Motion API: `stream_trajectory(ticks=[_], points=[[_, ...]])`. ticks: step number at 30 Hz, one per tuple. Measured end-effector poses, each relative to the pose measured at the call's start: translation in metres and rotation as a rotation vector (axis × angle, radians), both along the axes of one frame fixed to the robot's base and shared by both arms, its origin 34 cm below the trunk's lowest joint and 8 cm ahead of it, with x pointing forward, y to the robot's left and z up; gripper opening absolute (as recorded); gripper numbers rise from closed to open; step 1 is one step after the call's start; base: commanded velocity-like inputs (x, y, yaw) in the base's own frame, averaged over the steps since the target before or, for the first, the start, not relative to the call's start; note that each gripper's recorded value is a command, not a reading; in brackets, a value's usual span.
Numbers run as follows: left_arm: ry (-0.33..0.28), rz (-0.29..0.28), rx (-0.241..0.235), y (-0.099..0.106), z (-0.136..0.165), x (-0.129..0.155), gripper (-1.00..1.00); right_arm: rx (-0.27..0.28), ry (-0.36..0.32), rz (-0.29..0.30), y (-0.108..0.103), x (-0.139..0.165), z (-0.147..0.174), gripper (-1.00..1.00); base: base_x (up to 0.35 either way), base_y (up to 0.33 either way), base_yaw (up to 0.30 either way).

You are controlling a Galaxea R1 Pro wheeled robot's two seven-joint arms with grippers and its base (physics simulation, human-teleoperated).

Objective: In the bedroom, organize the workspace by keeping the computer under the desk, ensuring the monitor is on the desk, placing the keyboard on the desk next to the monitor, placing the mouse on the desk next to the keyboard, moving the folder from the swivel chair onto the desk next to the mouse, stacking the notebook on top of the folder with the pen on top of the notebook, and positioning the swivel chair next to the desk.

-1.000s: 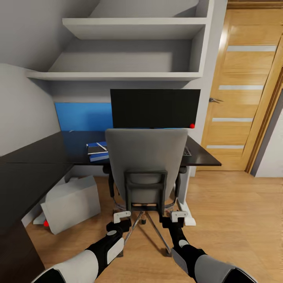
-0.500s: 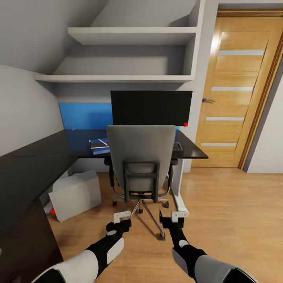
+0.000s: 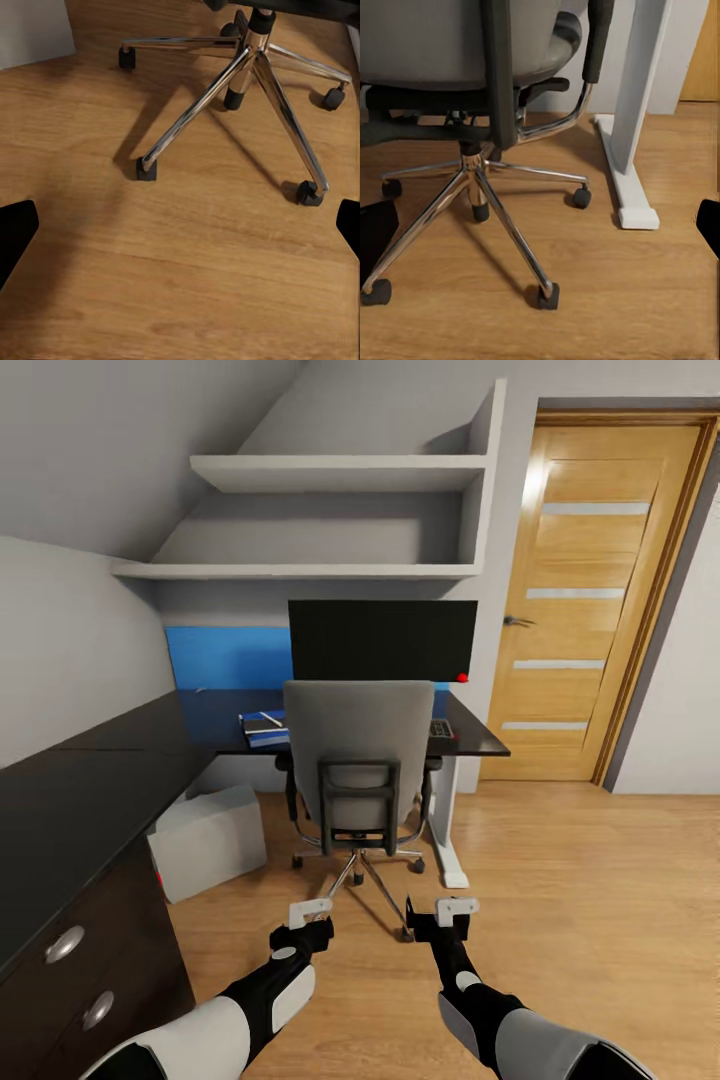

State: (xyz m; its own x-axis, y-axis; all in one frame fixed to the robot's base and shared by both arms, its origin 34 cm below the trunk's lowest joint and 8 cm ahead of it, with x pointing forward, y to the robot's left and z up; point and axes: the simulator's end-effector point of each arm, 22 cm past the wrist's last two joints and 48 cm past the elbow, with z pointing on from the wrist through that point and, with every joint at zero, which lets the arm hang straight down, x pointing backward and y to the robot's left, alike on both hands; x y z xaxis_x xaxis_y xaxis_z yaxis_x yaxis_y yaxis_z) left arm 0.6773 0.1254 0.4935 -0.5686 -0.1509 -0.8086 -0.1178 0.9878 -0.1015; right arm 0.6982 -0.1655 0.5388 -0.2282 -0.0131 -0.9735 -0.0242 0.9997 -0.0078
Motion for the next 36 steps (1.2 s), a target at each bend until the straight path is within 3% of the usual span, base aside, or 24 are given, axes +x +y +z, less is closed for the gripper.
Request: stream_trajectory(ticks=[10, 36], points=[[0.002, 0.008, 0.001, 0.002, 0.02, 0.004, 1.0, -0.004, 0.005, -0.001, -0.002, 0.003, 0.02, 1.0, -0.278, 0.0, 0.0], [0.012, 0.01, 0.0, 0.003, 0.072, 0.012, 1.0, -0.006, 0.005, -0.012, -0.009, 0.014, 0.074, 1.0, -0.006, 0.0, 0.0]])
